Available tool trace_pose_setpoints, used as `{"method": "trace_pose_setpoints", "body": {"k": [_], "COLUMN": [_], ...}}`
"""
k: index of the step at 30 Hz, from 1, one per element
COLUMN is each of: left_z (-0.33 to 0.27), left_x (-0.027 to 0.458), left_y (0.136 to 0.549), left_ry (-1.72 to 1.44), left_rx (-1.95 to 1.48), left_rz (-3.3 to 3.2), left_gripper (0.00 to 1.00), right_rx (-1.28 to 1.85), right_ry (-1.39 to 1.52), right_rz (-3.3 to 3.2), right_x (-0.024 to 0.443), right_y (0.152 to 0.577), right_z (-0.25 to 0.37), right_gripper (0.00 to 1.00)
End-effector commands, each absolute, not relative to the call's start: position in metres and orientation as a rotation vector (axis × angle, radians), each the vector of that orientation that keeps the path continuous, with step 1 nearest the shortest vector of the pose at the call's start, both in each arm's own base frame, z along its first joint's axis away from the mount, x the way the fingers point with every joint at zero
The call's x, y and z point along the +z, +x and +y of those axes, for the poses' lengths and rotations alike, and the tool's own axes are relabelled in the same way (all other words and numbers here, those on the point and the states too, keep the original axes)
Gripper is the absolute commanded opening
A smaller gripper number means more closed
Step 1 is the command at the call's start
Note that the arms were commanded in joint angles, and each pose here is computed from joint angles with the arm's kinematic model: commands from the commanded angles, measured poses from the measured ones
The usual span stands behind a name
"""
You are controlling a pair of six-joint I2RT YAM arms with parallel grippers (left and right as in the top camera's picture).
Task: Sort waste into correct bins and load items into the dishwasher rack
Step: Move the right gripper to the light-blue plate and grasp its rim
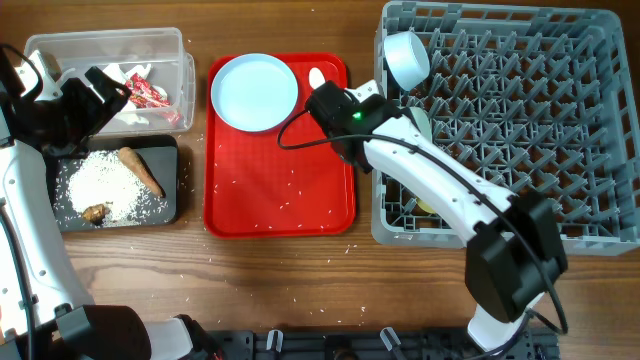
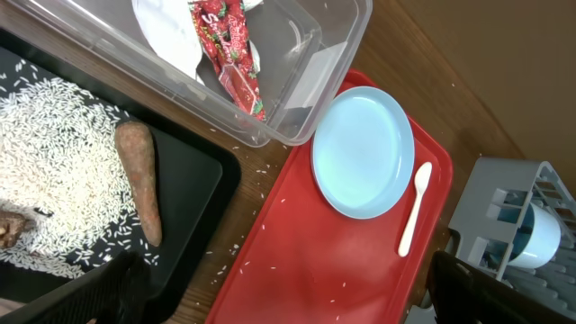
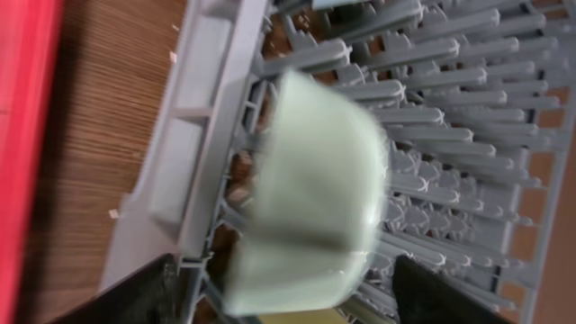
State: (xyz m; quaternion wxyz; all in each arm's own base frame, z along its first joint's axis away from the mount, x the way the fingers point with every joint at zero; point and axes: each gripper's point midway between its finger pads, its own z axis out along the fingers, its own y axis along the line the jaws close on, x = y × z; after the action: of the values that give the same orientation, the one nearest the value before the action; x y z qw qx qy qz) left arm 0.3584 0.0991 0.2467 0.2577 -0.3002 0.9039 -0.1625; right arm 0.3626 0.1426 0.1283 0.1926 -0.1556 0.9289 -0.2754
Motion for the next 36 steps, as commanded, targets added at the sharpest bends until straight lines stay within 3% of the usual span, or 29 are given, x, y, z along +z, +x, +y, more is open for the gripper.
{"method": "trace_pose_setpoints", "body": {"k": [1,3,7,10,12,13,17,22,27,31,33,36], "left_z": [0.1,0.1,0.1,0.1,0.1,0.1,0.1,0.1,0.1,0.1,0.1,0.1], "left_x": [0.251,0.251,0.251,0.251,0.251,0.251,0.251,0.251,0.251,0.251,0.251,0.251], "left_y": [0.359,0.359,0.359,0.359,0.359,0.359,0.359,0.359,0.359,0.359,0.359,0.359], "left_ry": [-0.826,-0.826,-0.826,-0.826,-0.826,-0.826,-0.826,-0.826,-0.826,-0.826,-0.826,-0.826], "left_rx": [-0.443,-0.443,-0.443,-0.443,-0.443,-0.443,-0.443,-0.443,-0.443,-0.443,-0.443,-0.443], "left_rz": [2.437,2.437,2.437,2.437,2.437,2.437,2.437,2.437,2.437,2.437,2.437,2.437], "left_gripper": [1.0,1.0,1.0,1.0,1.0,1.0,1.0,1.0,1.0,1.0,1.0,1.0], "right_rx": [-0.45,-0.232,0.444,0.626,0.609,0.574,0.553,0.546,0.512,0.479,0.43,0.352], "right_ry": [-0.354,-0.375,-0.574,-0.5,-0.361,-0.272,0.013,0.193,0.208,0.232,0.265,0.276], "right_rz": [2.557,2.543,2.417,2.318,2.314,2.326,2.412,2.514,2.561,2.598,2.646,2.726], "right_x": [0.188,0.204,0.231,0.234,0.213,0.196,0.122,0.046,0.008,-0.014,-0.023,-0.026], "right_y": [0.365,0.365,0.363,0.384,0.409,0.422,0.451,0.456,0.454,0.45,0.442,0.429], "right_z": [0.167,0.192,0.289,0.323,0.328,0.327,0.333,0.336,0.335,0.331,0.323,0.313], "right_gripper": [0.9,0.99,1.0,0.93,0.77,0.74,0.71,0.69,0.69,0.57,0.44,0.38]}}
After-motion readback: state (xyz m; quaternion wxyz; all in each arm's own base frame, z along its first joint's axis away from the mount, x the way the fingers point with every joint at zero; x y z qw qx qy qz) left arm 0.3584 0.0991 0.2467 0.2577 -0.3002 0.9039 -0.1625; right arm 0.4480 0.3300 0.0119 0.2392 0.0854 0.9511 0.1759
